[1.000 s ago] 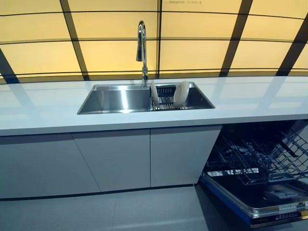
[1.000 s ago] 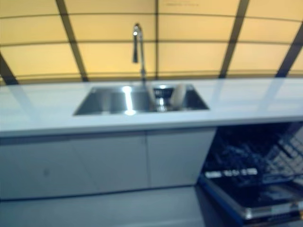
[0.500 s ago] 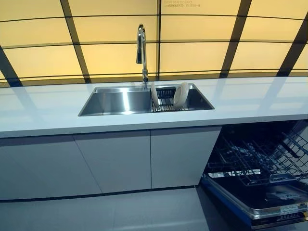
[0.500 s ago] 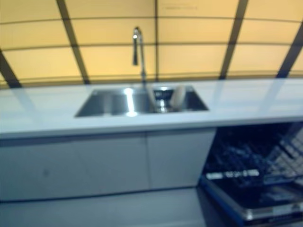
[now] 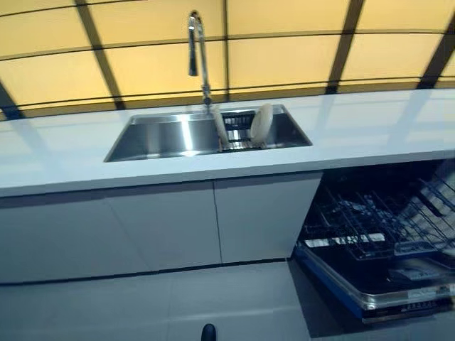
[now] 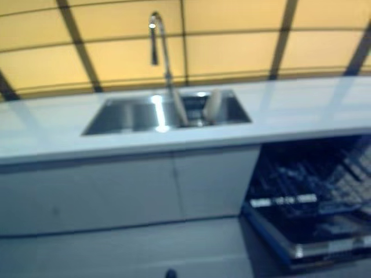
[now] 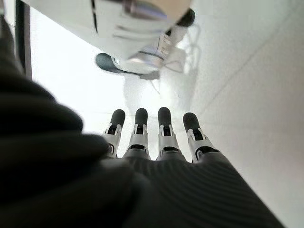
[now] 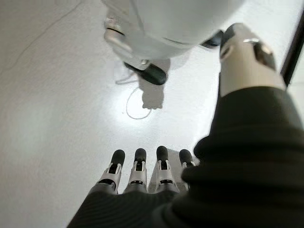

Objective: Take plates into dishwasher

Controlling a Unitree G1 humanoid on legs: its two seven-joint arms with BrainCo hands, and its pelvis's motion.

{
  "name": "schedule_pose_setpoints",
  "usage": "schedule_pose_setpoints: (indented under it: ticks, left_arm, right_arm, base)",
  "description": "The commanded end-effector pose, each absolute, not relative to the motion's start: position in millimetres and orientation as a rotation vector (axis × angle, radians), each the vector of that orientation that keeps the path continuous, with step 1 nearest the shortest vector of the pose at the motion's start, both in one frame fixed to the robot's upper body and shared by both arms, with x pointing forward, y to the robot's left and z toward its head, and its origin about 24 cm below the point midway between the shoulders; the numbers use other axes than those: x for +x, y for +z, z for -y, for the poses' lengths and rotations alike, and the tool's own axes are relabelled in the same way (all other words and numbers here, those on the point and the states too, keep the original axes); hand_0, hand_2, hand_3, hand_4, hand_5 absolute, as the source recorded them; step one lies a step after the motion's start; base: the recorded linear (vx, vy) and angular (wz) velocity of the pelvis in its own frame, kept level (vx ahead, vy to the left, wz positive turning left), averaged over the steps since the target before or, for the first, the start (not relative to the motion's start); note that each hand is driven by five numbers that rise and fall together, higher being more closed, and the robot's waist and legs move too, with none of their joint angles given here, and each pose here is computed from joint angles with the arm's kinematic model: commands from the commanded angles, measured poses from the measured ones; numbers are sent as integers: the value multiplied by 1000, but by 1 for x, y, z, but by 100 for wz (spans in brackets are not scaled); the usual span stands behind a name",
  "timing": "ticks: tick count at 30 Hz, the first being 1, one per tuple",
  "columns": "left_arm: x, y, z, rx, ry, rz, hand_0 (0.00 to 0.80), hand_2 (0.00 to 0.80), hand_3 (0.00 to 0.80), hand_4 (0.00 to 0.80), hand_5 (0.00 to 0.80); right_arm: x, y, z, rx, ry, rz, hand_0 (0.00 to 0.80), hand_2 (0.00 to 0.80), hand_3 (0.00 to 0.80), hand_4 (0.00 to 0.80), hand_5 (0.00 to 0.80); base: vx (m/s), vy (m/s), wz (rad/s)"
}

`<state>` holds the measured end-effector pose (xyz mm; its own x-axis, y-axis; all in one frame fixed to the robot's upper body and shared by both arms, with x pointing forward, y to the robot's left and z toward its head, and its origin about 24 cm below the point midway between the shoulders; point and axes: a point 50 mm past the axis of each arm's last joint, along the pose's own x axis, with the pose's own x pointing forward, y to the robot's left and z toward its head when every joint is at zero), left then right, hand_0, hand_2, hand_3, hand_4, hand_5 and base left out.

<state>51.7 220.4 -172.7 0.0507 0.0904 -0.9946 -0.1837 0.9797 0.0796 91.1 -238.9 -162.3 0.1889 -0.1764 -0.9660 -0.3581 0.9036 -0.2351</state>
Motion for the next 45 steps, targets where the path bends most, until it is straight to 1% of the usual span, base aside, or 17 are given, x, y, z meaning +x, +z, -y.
schedule_pose_setpoints:
  ticks: [1,5,8,13,19,24,28,32,35,36,39,41,42,43,44,45]
  left_arm:
    - [58,-169,-235,54,167,-1480,0,0,0,0,0]
    - [88,-163,-240,91,119,-1392,0,0,0,0,0]
    - [94,-163,-232,94,71,-1376,0,0,0,0,0]
    - [80,-168,-225,91,55,-1418,0,0,0,0,0]
    - [72,-168,-228,121,55,-1454,0,0,0,0,0]
    - [76,-166,-235,167,14,-1467,0,0,0,0,0]
    - [88,-162,-241,266,-78,-1463,0,0,0,0,0]
    - [94,-159,-247,286,-53,-1465,0,0,0,0,0]
    - [95,-159,-247,276,-43,-1447,0,0,0,0,0]
    - [95,-159,-247,257,-32,-1437,0,0,0,0,0]
    - [83,-162,-246,210,-2,-1450,0,0,0,0,0]
    - [75,-162,-250,232,-40,-1472,0,0,0,0,0]
    - [73,-162,-251,240,-45,-1476,0,0,0,0,0]
    - [71,-162,-254,245,-36,-1489,0,0,0,0,0]
    - [70,-161,-256,246,-25,-1492,0,0,0,0,0]
    - [68,-160,-262,252,-4,-1501,0,0,0,0,0]
  right_arm:
    - [107,-161,226,-487,211,-1310,0,0,0,0,0]
    - [116,-159,222,-487,250,-1274,0,0,0,0,0]
    - [120,-158,220,-478,252,-1259,0,0,0,0,0]
    - [117,-158,223,-493,263,-1272,0,0,0,0,0]
    - [111,-159,228,-468,232,-1310,0,0,0,0,0]
    - [107,-161,228,-425,194,-1328,0,0,0,0,0]
    - [109,-159,230,-421,180,-1291,0,0,0,0,0]
    - [114,-157,230,-430,192,-1267,0,0,0,0,0]
    - [120,-155,230,-475,256,-1227,0,0,0,0,0]
    - [127,-153,228,-485,289,-1202,0,0,0,0,0]
    - [138,-149,224,-494,408,-1153,0,0,0,0,0]
    - [151,-141,218,-494,575,-1095,0,0,0,0,0]
    - [153,-140,217,-493,600,-1083,0,0,0,0,0]
    - [161,-133,214,-477,683,-1039,0,0,0,0,0]
    - [168,-128,216,-471,704,-1021,0,0,0,0,0]
    - [187,-110,218,-468,785,-950,0,0,0,0,0]
  base:
    - [282,-47,-6]
    - [186,-62,4]
    - [140,-48,4]
    - [188,6,-12]
    - [209,85,-7]
    - [324,183,-3]
    - [200,158,-7]
    - [163,-119,15]
    - [91,-200,0]
    - [104,-205,-2]
    - [202,-192,26]
    - [236,-146,37]
    - [177,-109,15]
    - [134,-86,12]
    - [153,-100,12]
    - [114,-83,11]
